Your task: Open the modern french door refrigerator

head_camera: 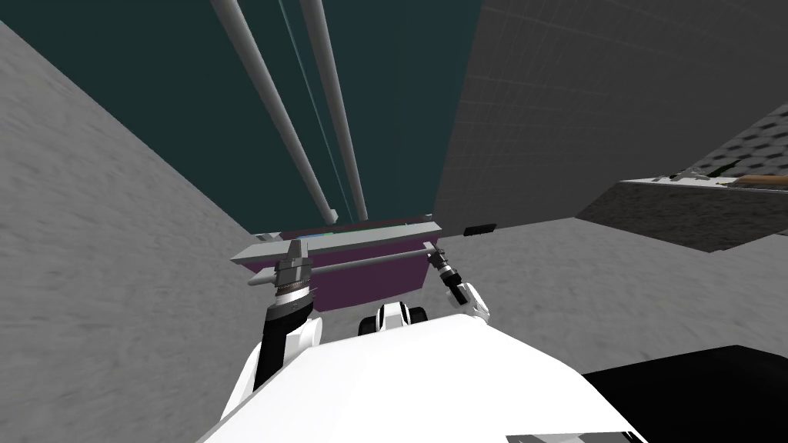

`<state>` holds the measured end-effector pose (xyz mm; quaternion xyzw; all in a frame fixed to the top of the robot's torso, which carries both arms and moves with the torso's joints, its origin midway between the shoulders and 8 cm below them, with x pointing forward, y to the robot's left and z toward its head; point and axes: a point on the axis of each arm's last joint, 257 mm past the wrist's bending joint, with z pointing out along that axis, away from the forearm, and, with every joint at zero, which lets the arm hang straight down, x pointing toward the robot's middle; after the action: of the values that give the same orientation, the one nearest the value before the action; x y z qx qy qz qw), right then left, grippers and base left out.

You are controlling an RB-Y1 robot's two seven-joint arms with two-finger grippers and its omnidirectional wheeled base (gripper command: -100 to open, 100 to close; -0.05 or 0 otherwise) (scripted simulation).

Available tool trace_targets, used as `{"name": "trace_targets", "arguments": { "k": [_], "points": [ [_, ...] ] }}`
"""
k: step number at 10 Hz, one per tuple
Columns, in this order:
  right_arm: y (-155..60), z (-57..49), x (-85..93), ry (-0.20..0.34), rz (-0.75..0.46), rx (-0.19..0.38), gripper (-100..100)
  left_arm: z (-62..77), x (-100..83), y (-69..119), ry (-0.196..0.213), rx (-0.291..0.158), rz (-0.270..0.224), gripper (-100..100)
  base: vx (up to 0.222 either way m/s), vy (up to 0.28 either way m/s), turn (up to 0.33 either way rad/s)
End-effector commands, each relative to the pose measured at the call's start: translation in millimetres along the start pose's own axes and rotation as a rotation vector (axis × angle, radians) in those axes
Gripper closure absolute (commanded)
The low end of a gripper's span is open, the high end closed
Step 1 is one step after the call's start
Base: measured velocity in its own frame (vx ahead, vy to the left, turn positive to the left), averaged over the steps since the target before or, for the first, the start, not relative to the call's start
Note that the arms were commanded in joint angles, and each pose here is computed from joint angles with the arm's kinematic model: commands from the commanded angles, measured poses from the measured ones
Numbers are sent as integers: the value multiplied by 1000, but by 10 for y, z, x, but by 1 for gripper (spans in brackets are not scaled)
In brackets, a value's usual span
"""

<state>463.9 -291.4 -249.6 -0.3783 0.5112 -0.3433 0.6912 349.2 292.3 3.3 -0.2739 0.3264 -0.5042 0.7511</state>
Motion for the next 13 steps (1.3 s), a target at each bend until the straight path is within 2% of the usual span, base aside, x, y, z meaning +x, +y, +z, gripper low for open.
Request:
{"name": "trace_targets", "arguments": {
  "k": [1, 2, 4, 13],
  "points": [
    [-54, 15, -34, -14, 1, 6, 100, 0, 0, 0, 0, 0, 0, 0, -229, 4, -24],
    [-15, -4, -11, -6, 1, -2, 100, 0, 0, 0, 0, 0, 0, 0, -113, 3, -5],
    [13, -37, -74, 1, -16, 2, 100, -1, 0, 0, 0, 0, 0, 0, -73, -35, 63],
    [-40, -78, -195, 26, -26, 46, 100, -1, 0, 1, 0, 0, 0, 0, -58, -36, 42]
  ]
}}
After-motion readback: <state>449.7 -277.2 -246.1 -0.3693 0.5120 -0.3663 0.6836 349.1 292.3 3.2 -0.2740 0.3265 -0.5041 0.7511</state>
